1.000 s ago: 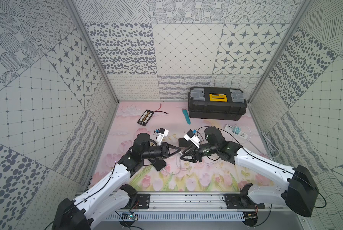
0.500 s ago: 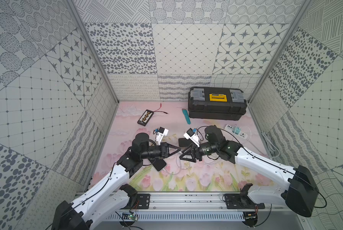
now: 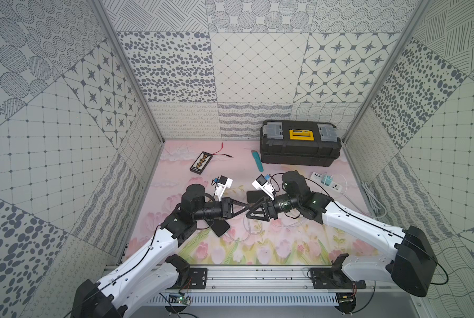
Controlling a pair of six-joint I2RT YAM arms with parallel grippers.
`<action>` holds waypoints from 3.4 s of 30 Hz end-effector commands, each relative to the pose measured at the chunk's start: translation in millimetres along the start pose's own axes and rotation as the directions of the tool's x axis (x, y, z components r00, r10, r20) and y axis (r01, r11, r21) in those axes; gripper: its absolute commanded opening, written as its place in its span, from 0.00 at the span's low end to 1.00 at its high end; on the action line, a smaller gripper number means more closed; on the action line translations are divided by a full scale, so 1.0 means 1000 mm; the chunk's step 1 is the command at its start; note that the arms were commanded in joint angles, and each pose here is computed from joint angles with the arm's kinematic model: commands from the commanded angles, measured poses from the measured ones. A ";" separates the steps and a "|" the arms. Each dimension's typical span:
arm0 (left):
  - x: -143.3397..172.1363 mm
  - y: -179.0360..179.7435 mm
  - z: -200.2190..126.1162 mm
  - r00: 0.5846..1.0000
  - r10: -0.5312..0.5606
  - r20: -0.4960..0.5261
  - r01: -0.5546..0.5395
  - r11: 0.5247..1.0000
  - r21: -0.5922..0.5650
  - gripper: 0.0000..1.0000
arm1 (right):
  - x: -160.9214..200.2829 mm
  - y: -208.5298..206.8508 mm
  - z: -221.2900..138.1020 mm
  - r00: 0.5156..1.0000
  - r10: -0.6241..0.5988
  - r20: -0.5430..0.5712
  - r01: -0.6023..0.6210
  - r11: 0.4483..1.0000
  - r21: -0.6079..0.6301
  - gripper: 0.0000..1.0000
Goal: Plug the charging cable into the phone
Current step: Pick up the charging cable from the center of the board, then adjust the phone at the center of the board.
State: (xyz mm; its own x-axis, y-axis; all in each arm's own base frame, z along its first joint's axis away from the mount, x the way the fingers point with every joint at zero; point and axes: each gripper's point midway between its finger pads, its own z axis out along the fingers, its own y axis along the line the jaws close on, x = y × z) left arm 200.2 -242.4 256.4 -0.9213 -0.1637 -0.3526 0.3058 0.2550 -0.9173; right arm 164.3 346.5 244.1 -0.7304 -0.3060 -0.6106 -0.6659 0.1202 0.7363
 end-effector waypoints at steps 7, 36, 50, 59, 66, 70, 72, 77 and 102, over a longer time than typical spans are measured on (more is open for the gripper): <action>0.007 -0.005 -0.001 0.999 0.040 -0.029 -0.039 0.999 0.034 0.00 | -0.022 0.016 0.001 0.998 0.032 0.050 -0.025 0.991 -0.132 0.41; 0.011 -0.006 -0.002 0.998 0.049 -0.038 -0.047 0.998 0.043 0.00 | -0.002 0.014 0.000 0.999 0.047 -0.015 -0.049 0.982 -0.180 0.28; 0.011 -0.002 -0.001 0.998 0.041 -0.037 -0.040 0.999 0.036 0.00 | 0.000 0.012 0.001 0.998 0.055 -0.029 -0.059 0.980 -0.189 0.06; 0.007 0.009 -0.002 1.000 0.022 -0.009 -0.022 0.999 -0.029 0.79 | -0.006 0.006 -0.002 0.999 0.038 -0.001 -0.037 0.986 -0.162 0.00; -0.017 0.085 -0.035 0.952 -0.171 0.252 0.269 0.860 -0.433 0.99 | -0.008 -0.070 -0.029 0.991 0.094 0.099 -0.109 0.982 0.156 0.00; 0.002 0.142 -0.049 0.860 -0.370 0.351 0.510 0.633 -0.582 0.99 | -0.015 -0.143 -0.068 0.966 0.133 0.223 -0.221 0.874 0.434 0.00; 0.010 0.162 -0.041 0.796 -0.462 0.390 0.604 0.562 -0.565 0.99 | -0.016 -0.171 -0.082 0.965 0.122 0.234 -0.235 0.801 0.551 0.00; 0.012 0.184 -0.009 0.740 -0.548 0.390 0.665 0.507 -0.548 0.96 | -0.018 -0.228 -0.101 0.960 0.155 0.235 -0.279 0.644 0.713 0.00; -0.011 0.212 0.048 0.691 -0.582 0.429 0.703 0.405 -0.584 0.92 | 0.044 -0.299 -0.108 0.944 0.308 0.118 -0.257 0.460 0.850 0.00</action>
State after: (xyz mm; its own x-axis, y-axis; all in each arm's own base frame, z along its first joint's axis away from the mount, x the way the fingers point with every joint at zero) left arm 279.1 -229.0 56.6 -0.7319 -0.6458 0.2175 -0.6490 0.5633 -0.5114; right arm 363.6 189.4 28.2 -0.9123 -0.1093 -0.3947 -0.2160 0.9472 0.2369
